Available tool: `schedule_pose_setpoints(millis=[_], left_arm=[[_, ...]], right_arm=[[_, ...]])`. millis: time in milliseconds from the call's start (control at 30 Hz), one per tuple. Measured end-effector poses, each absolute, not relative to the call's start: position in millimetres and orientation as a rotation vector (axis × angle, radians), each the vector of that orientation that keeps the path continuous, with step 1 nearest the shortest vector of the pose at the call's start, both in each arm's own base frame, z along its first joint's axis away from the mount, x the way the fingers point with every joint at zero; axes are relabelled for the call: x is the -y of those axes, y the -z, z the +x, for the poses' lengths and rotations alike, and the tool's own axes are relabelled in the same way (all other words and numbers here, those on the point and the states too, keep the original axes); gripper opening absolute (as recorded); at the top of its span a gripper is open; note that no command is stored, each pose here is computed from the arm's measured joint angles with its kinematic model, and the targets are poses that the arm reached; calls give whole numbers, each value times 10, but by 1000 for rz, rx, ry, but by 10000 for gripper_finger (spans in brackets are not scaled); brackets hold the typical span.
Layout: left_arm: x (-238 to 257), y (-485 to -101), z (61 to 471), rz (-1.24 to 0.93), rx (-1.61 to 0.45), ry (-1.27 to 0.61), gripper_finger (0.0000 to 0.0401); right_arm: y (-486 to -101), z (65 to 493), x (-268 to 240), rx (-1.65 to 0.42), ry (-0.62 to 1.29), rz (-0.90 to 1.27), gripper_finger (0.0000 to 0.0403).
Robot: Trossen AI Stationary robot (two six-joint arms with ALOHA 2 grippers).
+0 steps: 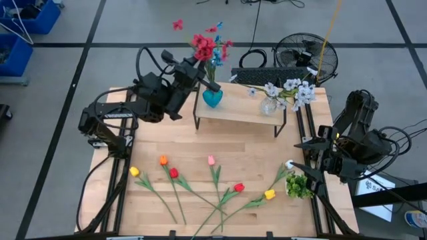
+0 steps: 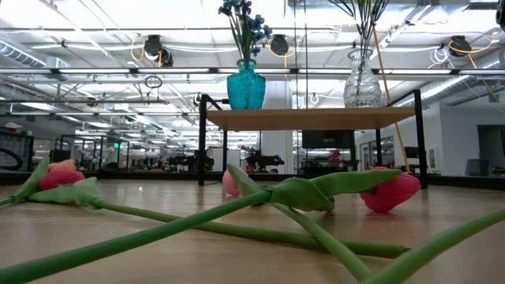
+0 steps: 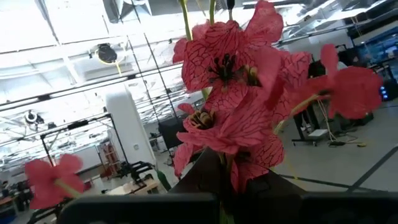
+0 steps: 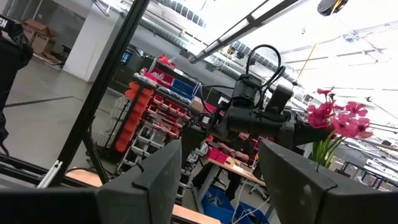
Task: Pick and place flowers into a vace then onto a shelf
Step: Put the red flowers into the blue vase on the shelf
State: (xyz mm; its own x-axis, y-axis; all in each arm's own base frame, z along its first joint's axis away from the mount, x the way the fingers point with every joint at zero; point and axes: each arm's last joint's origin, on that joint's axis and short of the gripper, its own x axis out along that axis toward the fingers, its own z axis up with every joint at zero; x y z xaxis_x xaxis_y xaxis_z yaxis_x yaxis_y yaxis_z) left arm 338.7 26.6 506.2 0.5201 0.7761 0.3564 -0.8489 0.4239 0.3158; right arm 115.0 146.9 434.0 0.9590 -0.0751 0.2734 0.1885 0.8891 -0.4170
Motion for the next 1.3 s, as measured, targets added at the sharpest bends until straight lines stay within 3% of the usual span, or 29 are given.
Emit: schedule_pose_setpoints(millis=[400, 767, 1033, 1300], left_arm=[[-308, -5089, 3368, 486, 201, -1031, 10], [-391, -4823, 3481, 415, -18, -1009, 11], [-500, -4646, 3500, 438, -183, -998, 109], [-553, -4617, 3459, 348, -198, -1146, 205]], right_arm=[[-4340, 1150, -1469, 255, 138, -456, 208], [-4340, 1150, -1469, 255, 137, -450, 208], [-4338, 1150, -1470, 253, 138, -451, 208], [-4321, 1155, -1477, 240, 135, -472, 208]])
